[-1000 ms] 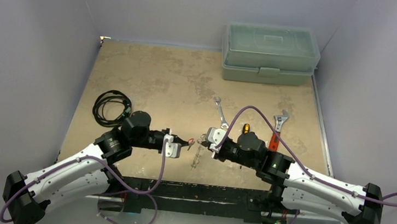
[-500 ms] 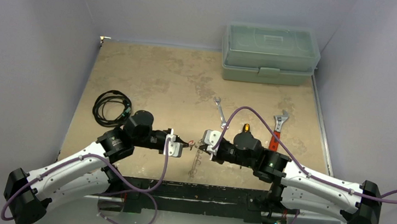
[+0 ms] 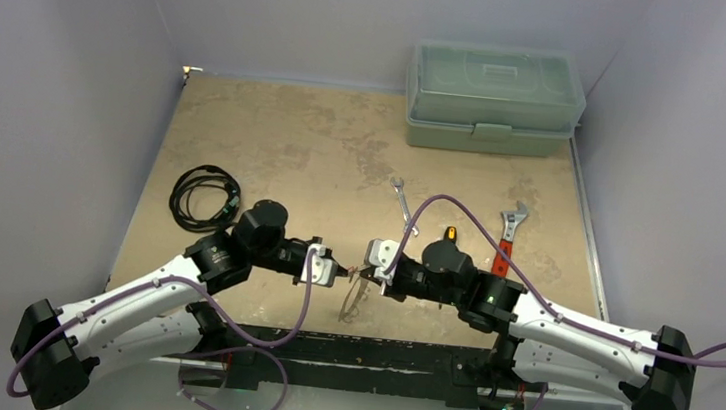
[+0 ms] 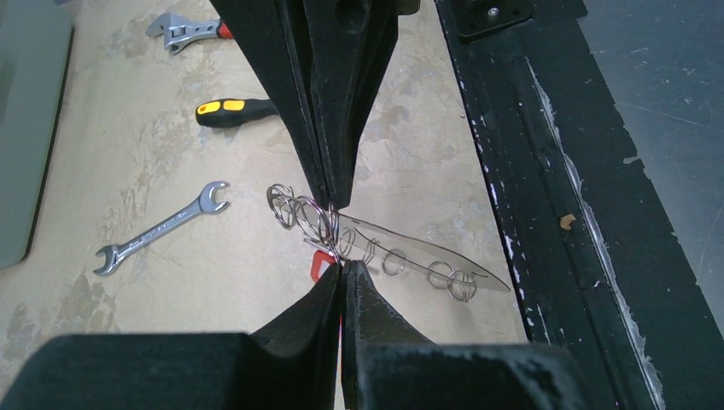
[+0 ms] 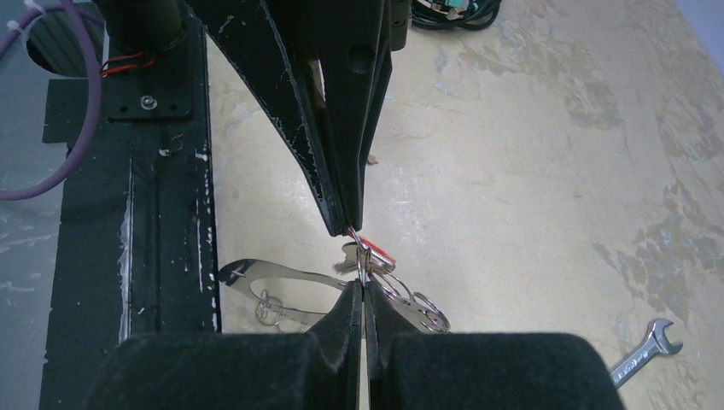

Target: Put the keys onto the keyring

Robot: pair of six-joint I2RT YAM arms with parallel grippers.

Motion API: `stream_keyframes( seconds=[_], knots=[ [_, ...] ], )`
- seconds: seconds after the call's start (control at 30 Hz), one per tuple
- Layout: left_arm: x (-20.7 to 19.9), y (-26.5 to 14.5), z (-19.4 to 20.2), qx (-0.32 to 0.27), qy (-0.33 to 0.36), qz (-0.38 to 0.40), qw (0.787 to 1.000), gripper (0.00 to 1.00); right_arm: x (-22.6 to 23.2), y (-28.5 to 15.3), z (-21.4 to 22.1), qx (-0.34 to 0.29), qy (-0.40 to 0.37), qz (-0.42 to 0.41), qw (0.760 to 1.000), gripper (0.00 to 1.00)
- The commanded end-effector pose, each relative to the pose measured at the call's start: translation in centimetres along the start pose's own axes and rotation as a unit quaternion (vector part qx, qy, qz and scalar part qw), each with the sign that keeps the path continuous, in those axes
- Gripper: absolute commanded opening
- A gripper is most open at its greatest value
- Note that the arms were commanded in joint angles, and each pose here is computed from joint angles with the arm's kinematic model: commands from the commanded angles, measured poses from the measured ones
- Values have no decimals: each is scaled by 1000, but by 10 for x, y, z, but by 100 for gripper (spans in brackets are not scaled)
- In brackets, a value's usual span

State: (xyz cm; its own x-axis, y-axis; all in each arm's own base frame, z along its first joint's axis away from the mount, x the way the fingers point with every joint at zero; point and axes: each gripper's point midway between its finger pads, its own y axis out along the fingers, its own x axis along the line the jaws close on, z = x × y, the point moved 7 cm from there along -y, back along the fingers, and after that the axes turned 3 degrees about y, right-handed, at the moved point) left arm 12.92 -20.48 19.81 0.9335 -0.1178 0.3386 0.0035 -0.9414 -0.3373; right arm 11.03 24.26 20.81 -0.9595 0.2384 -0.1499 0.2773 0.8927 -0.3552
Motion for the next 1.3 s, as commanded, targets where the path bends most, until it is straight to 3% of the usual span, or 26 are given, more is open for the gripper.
stream_keyframes(
  seconds=[0.0,0.63,1.03,1.27],
  knots=[
    [9,-2,-23,-43,26,1,999,0,0,2,-24,-41,-2,-11,999,0],
    [8,-1,-20,-41,33,2,999,0,6,11,-18,-24,3,-43,999,0],
    [13,-9,-11,-1,61,-51,997,0,14,4,-15,-10,8,-77,997,0],
    [10,-10,-12,-11,72,-46,996,0,17,5,-17,-14,8,-90,996,0]
  ],
)
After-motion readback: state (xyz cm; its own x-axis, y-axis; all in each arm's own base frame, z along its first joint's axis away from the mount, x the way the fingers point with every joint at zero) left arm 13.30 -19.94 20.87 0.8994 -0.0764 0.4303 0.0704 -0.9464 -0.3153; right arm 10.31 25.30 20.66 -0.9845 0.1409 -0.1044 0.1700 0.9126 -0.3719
